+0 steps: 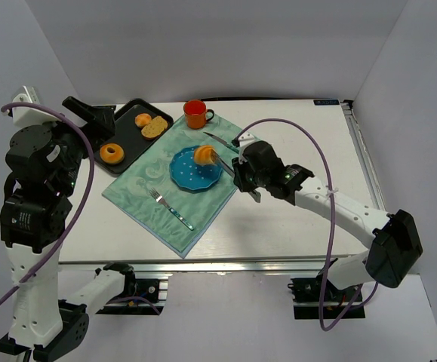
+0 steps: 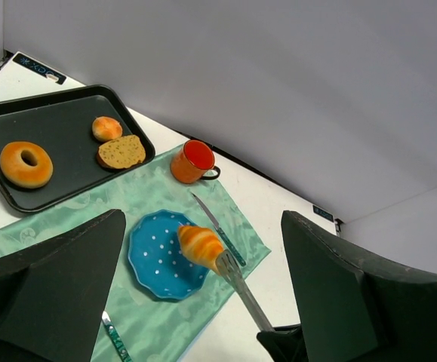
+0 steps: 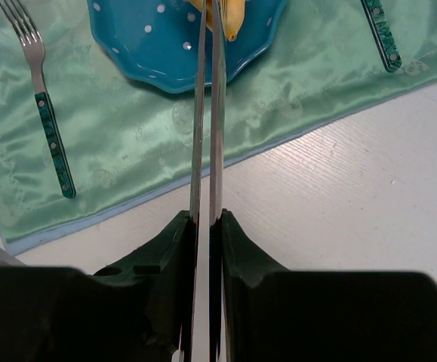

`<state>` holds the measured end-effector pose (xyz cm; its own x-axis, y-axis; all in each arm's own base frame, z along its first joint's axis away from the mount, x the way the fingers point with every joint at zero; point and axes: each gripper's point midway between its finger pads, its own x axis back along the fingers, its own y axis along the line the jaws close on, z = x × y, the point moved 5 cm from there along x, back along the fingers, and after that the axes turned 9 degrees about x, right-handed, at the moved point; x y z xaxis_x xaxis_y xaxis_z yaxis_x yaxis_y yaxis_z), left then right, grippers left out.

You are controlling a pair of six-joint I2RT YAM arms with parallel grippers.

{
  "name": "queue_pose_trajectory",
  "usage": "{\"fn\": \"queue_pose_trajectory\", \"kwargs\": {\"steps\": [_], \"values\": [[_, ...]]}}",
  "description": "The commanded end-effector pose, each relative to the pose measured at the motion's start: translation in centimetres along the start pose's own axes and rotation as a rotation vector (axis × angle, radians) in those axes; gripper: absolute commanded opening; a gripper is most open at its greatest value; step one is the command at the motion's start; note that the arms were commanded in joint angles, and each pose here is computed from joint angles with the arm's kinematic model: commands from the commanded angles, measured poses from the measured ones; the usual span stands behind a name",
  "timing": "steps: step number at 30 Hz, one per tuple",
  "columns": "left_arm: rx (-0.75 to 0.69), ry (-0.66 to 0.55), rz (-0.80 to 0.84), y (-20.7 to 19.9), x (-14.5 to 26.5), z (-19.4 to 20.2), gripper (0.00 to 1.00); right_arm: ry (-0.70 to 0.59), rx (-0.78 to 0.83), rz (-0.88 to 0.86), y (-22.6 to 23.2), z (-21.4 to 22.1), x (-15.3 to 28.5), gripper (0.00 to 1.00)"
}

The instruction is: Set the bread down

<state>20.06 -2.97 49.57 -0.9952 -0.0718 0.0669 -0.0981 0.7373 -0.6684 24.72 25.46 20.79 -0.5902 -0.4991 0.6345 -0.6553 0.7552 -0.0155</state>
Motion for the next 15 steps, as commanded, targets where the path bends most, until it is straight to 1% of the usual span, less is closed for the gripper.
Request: {"fn": "queue_pose_trajectory", "kwargs": {"steps": [1, 6, 10, 15], "values": [[0.006, 0.006, 0.006, -0.1, 0.3, 0.0, 0.95, -0.126, -0.01, 0.021, -0.5, -3.4, -0.1, 0.0], [-0.002, 0.013, 0.001, 0.0, 0.3, 0.1, 0.95, -0.095, -0.009, 0.017, -0.5, -2.8, -1.4, 0.0], [-0.001, 0.016, -0.001, 0.2, 0.2, 0.3, 0.95, -0.039, -0.005, 0.019, -0.5, -1.0, -2.7, 0.0], [0.0, 0.017, 0.002, 0.2, 0.2, 0.4, 0.95, 0.01, -0.015, 0.019, -0.4, 0.7, -3.0, 0.0]]}}
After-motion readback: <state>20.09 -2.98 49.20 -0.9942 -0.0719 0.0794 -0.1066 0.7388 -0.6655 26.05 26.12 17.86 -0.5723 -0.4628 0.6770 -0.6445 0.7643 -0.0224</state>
